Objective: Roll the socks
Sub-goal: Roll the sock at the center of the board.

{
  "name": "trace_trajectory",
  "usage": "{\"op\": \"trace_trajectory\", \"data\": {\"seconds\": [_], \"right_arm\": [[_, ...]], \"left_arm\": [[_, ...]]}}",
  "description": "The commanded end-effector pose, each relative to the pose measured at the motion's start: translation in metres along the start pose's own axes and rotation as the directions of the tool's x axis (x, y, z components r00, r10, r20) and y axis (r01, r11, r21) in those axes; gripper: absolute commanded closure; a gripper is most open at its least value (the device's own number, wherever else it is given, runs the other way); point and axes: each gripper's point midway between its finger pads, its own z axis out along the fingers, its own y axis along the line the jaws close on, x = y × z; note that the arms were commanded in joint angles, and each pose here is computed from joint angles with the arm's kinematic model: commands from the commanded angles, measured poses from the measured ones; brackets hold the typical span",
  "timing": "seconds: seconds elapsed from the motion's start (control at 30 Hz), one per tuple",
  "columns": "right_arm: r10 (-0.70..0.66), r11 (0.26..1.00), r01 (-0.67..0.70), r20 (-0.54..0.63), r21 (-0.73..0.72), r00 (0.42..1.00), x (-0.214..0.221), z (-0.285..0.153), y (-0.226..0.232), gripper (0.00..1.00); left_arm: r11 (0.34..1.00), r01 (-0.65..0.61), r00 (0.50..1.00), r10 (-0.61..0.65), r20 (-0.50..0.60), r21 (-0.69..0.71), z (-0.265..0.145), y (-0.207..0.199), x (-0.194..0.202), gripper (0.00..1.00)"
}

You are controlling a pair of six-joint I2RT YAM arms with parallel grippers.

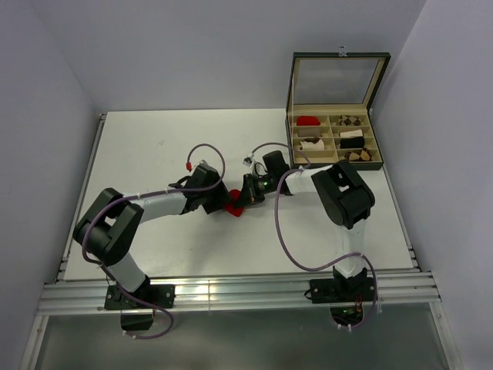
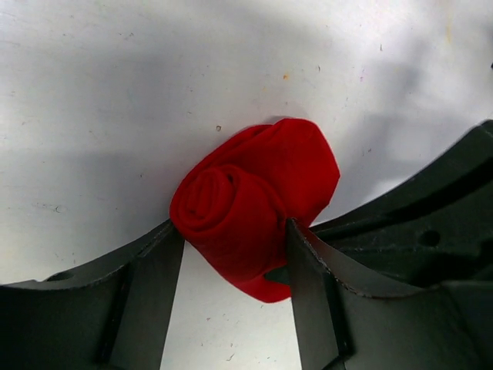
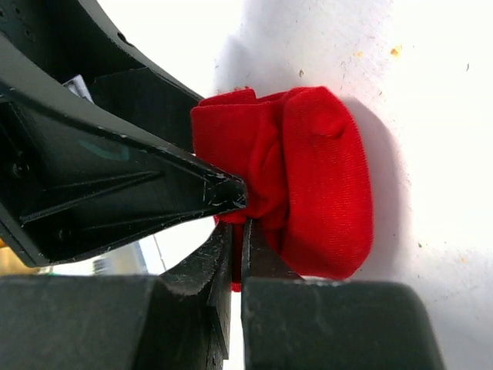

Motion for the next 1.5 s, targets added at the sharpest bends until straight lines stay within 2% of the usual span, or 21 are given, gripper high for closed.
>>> {"op": "trace_trajectory", "data": {"seconds": [0.0,0.3,0.33,0.4,0.43,0.5,0.53,0.57,0.6,0.7,0.83,0.97,1.1,1.3,1.47], "right_arm": [[0.200,0.979,-0.192,-0.116,0.072,0.973,0.043,0.007,-0.027,1.00],[0.232,0.970,-0.219,-0.124,0.107,0.965,0.049,0.008,-0.038,1.00],[0.224,0.971,-0.211,-0.122,0.111,0.967,0.050,0.007,-0.038,1.00],[0.181,0.977,-0.169,-0.093,0.128,0.979,0.042,0.003,-0.034,1.00],[0.146,0.981,-0.133,-0.083,0.141,0.986,0.041,0.001,-0.034,0.98],[0.055,0.981,-0.047,-0.035,0.189,0.998,0.028,-0.005,-0.027,0.87],[0.012,0.978,-0.007,-0.024,0.210,1.000,0.026,-0.008,-0.026,0.76],[-0.039,0.974,0.037,0.006,0.225,0.999,0.017,-0.015,-0.017,0.71],[-0.097,0.953,0.085,0.029,0.289,0.995,0.011,-0.017,-0.020,0.64],[-0.244,0.892,0.191,0.079,0.410,0.967,-0.004,-0.028,-0.013,0.55],[-0.418,0.782,0.286,0.127,0.554,0.899,-0.019,-0.043,0.001,0.48],[-0.544,0.676,0.359,0.107,0.644,0.832,-0.022,-0.043,0.015,0.45],[-0.617,0.604,0.412,0.072,0.682,0.784,-0.020,-0.036,0.026,0.44],[-0.670,0.483,0.453,-0.016,0.749,0.742,-0.017,-0.021,0.020,0.44],[-0.688,0.449,0.500,-0.069,0.741,0.722,-0.006,-0.002,0.018,0.44]], "left_arm": [[0.998,0.014,1.000,-0.014,0.010,-0.066,0.002,0.018,0.004,0.40],[0.993,0.041,0.999,-0.038,0.028,-0.113,0.007,0.035,-0.002,0.52],[0.991,0.038,0.999,-0.036,0.023,-0.125,0.009,0.037,-0.001,0.59],[0.992,0.023,1.000,-0.021,0.014,-0.128,0.011,0.037,-0.001,0.64],[0.990,0.014,1.000,-0.015,-0.011,-0.139,0.014,0.040,0.004,0.64],[0.989,-0.004,0.999,0.000,-0.032,-0.145,0.017,0.040,0.006,0.63],[0.988,-0.013,0.999,0.005,-0.050,-0.152,0.020,0.042,0.010,0.63],[0.987,-0.025,0.998,0.016,-0.060,-0.156,0.020,0.044,0.011,0.63],[0.987,-0.033,0.998,0.023,-0.066,-0.156,0.021,0.043,0.012,0.63],[0.986,-0.058,0.996,0.045,-0.083,-0.158,0.022,0.043,0.013,0.63],[0.983,-0.086,0.993,0.071,-0.096,-0.162,0.024,0.043,0.013,0.62],[0.985,-0.093,0.991,0.077,-0.113,-0.143,0.024,0.036,0.014,0.62],[0.986,-0.096,0.990,0.080,-0.118,-0.139,0.024,0.034,0.014,0.61],[0.987,-0.099,0.990,0.085,-0.114,-0.123,0.021,0.029,0.013,0.60],[0.988,-0.097,0.989,0.082,-0.122,-0.123,0.023,0.028,0.014,0.60]]}}
